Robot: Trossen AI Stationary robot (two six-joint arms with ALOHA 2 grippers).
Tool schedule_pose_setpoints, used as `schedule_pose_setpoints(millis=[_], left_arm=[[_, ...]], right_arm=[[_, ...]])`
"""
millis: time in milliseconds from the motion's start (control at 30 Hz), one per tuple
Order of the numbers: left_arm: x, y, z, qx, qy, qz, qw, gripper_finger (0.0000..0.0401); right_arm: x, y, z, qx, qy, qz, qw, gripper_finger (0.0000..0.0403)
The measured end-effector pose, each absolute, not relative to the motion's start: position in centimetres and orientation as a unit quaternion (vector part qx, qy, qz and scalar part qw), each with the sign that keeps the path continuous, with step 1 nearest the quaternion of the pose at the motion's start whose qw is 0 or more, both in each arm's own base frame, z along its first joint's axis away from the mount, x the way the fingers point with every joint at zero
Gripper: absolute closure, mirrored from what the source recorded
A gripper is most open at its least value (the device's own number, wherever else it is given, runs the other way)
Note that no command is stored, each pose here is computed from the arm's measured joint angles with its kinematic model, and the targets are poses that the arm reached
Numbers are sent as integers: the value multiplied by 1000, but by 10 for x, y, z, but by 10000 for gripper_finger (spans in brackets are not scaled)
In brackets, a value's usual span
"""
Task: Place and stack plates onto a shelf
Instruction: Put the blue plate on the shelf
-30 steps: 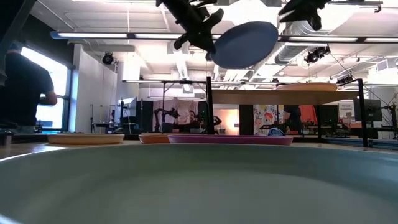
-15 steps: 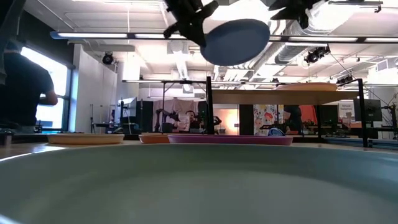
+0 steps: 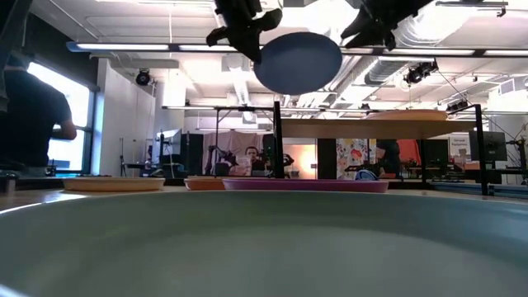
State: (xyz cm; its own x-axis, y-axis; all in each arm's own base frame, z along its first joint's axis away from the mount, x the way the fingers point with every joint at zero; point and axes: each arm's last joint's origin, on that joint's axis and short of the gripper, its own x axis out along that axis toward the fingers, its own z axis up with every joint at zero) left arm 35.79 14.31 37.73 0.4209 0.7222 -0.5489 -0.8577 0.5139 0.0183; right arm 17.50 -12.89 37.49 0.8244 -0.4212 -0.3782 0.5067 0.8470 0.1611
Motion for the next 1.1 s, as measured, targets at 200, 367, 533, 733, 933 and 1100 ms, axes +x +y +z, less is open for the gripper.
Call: schedule_pose_setpoints(millis=[200, 367, 533, 733, 933, 1100], left_arm=[[359, 143, 379, -134, 245, 473, 836, 400], [359, 143, 379, -131, 247, 472, 836, 400], [360, 143, 378, -134, 250, 462, 840, 400], [361, 143, 379, -140, 245, 452, 846, 392], [362, 142, 378, -151, 255, 423, 857, 386], [362, 142, 378, -157, 263, 404, 862, 384]], right_arm=[[190, -131, 367, 121, 185, -265, 939, 248], [197, -133, 363, 114, 192, -274, 935, 253], [197, -133, 365, 115, 179, -281, 936, 307], [197, -135, 365, 124, 174, -298, 930, 393], [196, -135, 363, 132, 180, -311, 924, 397], [195, -134, 362, 135, 188, -318, 919, 399]])
